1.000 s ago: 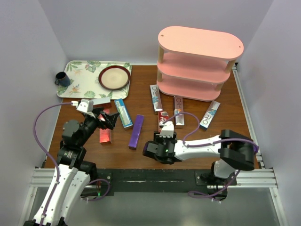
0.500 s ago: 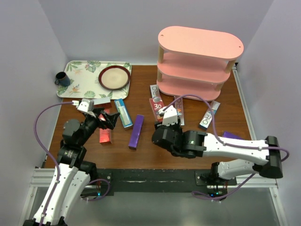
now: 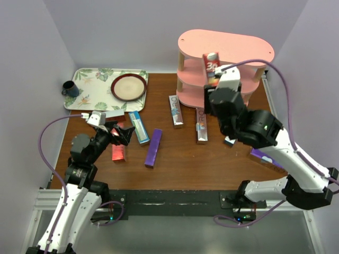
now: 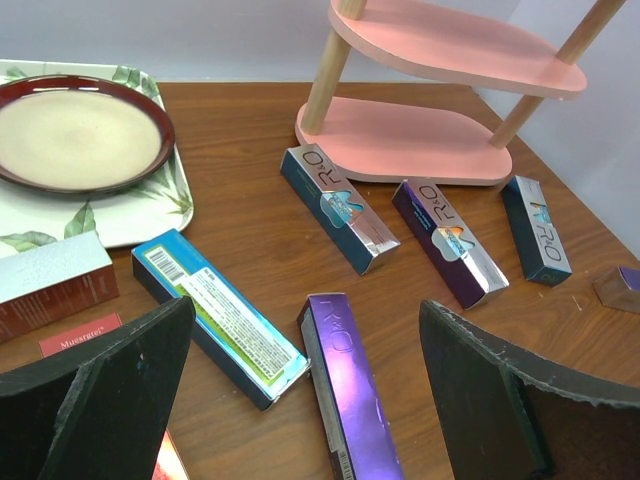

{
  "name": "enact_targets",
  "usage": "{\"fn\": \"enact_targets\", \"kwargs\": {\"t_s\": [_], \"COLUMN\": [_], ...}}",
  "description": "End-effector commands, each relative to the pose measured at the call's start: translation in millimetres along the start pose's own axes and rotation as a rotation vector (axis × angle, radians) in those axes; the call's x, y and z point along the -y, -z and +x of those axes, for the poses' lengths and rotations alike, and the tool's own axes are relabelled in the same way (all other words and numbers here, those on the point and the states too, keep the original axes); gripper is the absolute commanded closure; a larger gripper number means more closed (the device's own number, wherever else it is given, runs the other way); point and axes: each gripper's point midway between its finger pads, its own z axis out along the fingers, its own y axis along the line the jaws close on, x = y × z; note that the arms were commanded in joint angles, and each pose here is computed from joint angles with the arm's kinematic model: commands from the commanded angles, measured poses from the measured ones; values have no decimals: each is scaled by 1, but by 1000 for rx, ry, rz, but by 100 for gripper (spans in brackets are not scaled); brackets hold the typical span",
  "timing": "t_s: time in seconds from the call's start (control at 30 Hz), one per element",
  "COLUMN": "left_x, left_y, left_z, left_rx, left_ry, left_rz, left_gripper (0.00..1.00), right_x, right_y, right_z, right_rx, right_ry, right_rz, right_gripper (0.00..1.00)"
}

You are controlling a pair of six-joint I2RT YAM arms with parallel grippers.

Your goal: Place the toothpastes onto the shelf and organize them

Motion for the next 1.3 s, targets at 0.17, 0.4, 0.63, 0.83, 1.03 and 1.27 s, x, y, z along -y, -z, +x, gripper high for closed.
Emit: {"fn": "enact_targets", "kwargs": {"t_s": [0.17,0.4,0.63,0.83,1.03,1.27], "left_x": [10,10,11,12,13,13], "left_y": [2,2,2,2,2,1], "left_z": [-11,-10,-11,-10,-10,-9], "left_rx": [17,15,17,12,10,8], "left_ry": [9,9,7,7,7,6], "left_rz": [31,33,37,43,48,50], "left_gripper": [0,0,0,0,0,0], "right_x": [63,88,110,129,141,165], "right_y": [-16,-39,-79,-112,-151,-173], "right_z": [-72,-93,-97,-100,-83,-65], "right_rx": [111,118,69,33,-29,-81], "right_ry": [17,-24,-57,-129,-242,-236], "right_rz": [186,222,207,173,94,167], "right_gripper": [65,65,65,65,66,66]}}
